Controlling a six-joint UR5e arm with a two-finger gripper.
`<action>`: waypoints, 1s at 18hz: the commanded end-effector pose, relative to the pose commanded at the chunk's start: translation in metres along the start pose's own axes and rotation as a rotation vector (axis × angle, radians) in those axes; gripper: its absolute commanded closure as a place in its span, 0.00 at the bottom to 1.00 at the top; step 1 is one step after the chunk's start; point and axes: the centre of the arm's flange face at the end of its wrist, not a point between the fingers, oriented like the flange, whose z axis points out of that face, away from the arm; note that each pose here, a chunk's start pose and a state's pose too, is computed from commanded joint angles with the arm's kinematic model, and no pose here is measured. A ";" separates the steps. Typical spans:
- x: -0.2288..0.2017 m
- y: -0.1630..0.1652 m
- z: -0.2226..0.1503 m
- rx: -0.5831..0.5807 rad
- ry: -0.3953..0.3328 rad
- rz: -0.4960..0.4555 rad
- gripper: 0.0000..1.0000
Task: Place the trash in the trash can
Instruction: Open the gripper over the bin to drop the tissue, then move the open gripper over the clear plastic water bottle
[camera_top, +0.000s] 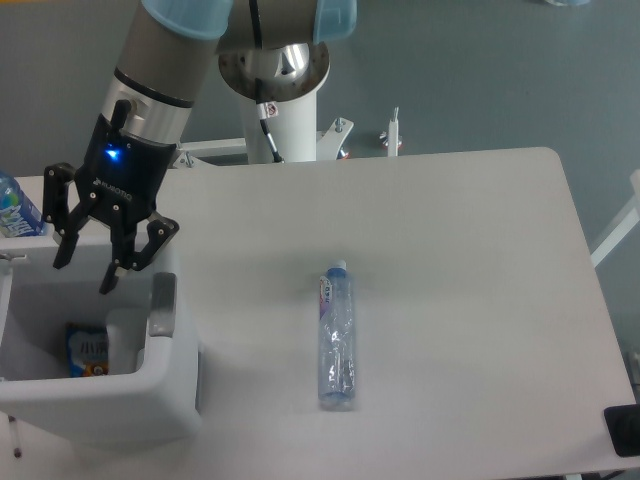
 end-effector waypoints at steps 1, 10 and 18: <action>-0.013 -0.008 -0.012 0.023 -0.023 -0.051 0.00; -0.121 0.016 -0.029 -0.075 -0.265 -0.243 0.00; -0.202 0.073 0.023 -0.378 -0.343 -0.156 0.00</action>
